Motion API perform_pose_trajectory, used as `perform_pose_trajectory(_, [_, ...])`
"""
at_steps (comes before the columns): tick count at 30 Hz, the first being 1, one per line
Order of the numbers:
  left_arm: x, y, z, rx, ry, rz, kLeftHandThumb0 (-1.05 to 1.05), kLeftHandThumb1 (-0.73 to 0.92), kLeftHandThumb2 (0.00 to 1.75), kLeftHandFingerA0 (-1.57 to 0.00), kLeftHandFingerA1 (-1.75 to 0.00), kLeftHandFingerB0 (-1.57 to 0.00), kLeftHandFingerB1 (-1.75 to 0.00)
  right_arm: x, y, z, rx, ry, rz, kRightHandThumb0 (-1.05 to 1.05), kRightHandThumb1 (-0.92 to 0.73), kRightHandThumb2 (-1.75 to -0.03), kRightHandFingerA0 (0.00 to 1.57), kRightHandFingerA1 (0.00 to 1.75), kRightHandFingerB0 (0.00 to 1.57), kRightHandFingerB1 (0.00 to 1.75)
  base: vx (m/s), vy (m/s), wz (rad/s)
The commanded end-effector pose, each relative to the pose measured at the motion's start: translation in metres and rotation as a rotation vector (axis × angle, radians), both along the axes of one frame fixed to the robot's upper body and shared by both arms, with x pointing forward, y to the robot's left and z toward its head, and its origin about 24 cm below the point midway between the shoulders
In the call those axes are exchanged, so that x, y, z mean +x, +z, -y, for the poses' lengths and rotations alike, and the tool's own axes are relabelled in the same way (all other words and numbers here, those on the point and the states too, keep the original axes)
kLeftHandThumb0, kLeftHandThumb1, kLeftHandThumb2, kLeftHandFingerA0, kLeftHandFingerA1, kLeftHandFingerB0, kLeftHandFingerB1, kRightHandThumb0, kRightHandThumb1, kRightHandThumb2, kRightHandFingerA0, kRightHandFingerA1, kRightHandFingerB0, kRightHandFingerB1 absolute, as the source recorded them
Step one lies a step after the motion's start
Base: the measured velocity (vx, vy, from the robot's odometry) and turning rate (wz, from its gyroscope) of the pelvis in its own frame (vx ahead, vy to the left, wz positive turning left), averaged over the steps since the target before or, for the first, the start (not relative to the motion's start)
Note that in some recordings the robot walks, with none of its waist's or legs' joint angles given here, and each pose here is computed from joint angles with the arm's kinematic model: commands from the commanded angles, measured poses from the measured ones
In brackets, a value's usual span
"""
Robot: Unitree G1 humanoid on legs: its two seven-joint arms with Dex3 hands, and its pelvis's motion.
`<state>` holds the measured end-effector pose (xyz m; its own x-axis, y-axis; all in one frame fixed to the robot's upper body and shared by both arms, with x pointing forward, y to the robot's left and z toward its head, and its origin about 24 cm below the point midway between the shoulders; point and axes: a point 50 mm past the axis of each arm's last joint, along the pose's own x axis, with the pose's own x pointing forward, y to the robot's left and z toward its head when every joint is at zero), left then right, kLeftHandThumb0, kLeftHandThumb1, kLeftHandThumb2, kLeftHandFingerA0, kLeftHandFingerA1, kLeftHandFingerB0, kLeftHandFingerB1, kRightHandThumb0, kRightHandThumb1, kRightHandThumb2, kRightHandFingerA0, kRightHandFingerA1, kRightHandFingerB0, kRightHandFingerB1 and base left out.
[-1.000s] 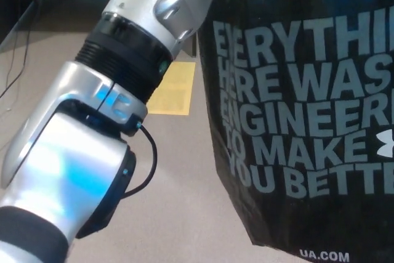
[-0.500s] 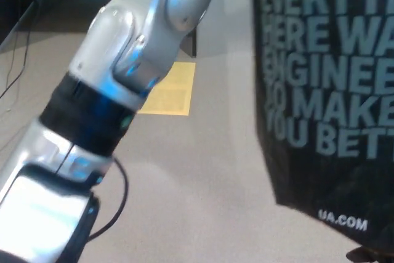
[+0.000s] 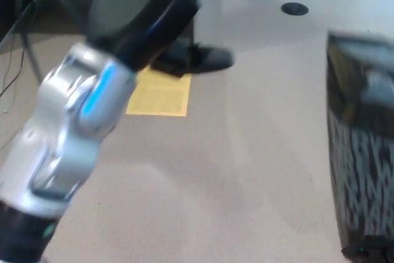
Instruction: A person is holding a plastic bag and the robot extends its left hand to grab the bag by hooking its thumb into the holes at the top and brings its hand down by its side. Then it extends its arm again to hand the plastic bag back to the person.
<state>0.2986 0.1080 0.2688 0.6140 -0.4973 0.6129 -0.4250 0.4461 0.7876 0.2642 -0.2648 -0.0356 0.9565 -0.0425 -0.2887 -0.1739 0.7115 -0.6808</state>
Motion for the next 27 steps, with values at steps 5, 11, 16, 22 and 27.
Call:
perform_pose_trajectory(5, [-0.026,-0.066,-0.056,-0.201,-0.048,-0.084,-0.69,0.49,0.56,-0.14,-0.31,-0.10,-0.25,0.012,0.011,0.008,-0.007,-0.034,0.013,-0.29,-0.67,-0.60,0.79,0.52,0.71,0.46,0.00,0.000,0.00])
perform_pose_trajectory(11, [-0.037,-0.132,-0.106,-0.367,0.169,-0.226,-0.30,0.44,0.99,-0.09,-0.51,-0.08,-0.49,0.023,0.019,0.004,0.013,-0.056,0.043,-0.29,-0.65,-0.60,0.78,0.84,0.69,0.45,0.00,0.000,0.00])
perform_pose_trajectory(16, [-0.043,-0.177,-0.140,-0.418,0.316,-0.332,-0.47,0.66,0.60,-0.29,-0.36,-0.28,-0.31,0.028,0.024,0.006,0.041,-0.079,0.079,-0.26,-0.64,-0.60,0.77,0.61,0.66,0.45,0.00,0.000,0.00])
perform_pose_trajectory(22, [-0.050,-0.228,-0.190,-0.383,0.554,-0.490,-0.53,0.53,0.84,-0.32,-0.49,-0.26,-0.44,0.039,0.033,0.002,0.042,-0.077,0.109,-0.27,-0.64,-0.59,0.72,0.50,0.62,0.43,0.00,0.000,0.00])
perform_pose_trajectory(27, [-0.047,-0.239,-0.207,-0.373,0.631,-0.539,-0.53,0.53,0.84,-0.37,-0.50,-0.32,-0.46,0.046,0.039,-0.001,0.053,-0.088,0.128,-0.27,-0.64,-0.59,0.76,0.52,0.61,0.42,0.00,0.000,0.00])
